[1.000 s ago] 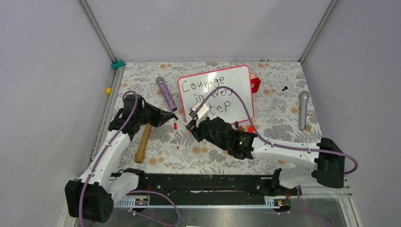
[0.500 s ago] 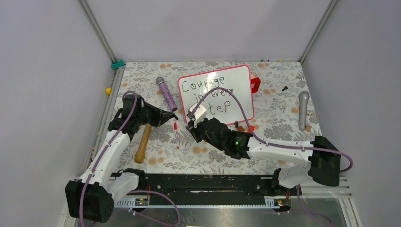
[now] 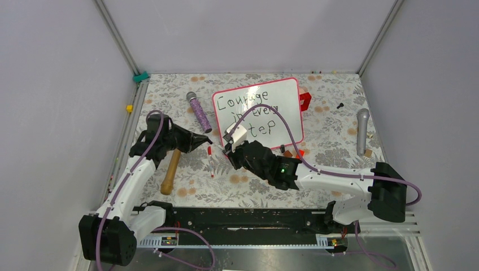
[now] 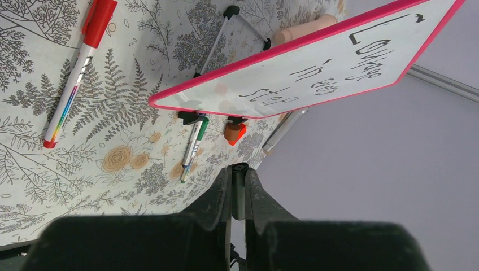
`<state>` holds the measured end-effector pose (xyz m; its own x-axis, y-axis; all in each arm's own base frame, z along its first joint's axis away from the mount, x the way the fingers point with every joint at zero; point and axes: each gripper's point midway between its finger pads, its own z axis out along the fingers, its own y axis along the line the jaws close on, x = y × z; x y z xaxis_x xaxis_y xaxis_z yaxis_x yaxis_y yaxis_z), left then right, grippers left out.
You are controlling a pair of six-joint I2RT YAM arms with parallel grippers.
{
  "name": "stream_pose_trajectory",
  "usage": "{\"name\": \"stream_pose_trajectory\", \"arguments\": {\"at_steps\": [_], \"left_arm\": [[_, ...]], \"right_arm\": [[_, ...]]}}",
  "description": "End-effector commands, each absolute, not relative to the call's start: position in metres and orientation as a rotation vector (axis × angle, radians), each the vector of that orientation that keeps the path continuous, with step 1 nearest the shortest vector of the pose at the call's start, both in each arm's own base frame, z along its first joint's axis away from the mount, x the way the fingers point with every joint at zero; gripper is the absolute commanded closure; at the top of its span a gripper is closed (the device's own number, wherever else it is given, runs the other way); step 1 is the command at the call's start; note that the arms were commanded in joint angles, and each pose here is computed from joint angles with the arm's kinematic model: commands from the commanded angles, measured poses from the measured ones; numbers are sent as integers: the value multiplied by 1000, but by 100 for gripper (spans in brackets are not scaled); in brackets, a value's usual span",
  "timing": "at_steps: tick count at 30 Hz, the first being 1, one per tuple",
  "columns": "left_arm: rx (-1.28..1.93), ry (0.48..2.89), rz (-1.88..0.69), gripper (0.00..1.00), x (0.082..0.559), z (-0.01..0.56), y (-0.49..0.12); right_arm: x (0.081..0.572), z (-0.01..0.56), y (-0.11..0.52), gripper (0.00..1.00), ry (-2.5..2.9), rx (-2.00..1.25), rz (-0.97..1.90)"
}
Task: Write a sentence on the whiteboard
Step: Close the whiteboard marker at the center of the board.
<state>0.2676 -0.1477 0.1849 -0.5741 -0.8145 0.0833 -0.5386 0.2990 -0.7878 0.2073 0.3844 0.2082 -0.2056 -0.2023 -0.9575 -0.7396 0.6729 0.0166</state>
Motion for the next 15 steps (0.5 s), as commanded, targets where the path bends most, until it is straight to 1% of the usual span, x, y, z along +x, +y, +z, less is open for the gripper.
{"name": "stream_pose_trajectory", "arguments": {"at_steps": [1, 15], "left_arm": [[-1233, 2193, -1210, 100, 272, 194, -149], [-1234, 2200, -1226, 100, 275, 193, -151]], "right_arm": [[211, 243, 393, 100, 1667, -702, 627], [211, 241, 398, 100, 1670, -707, 639]]}}
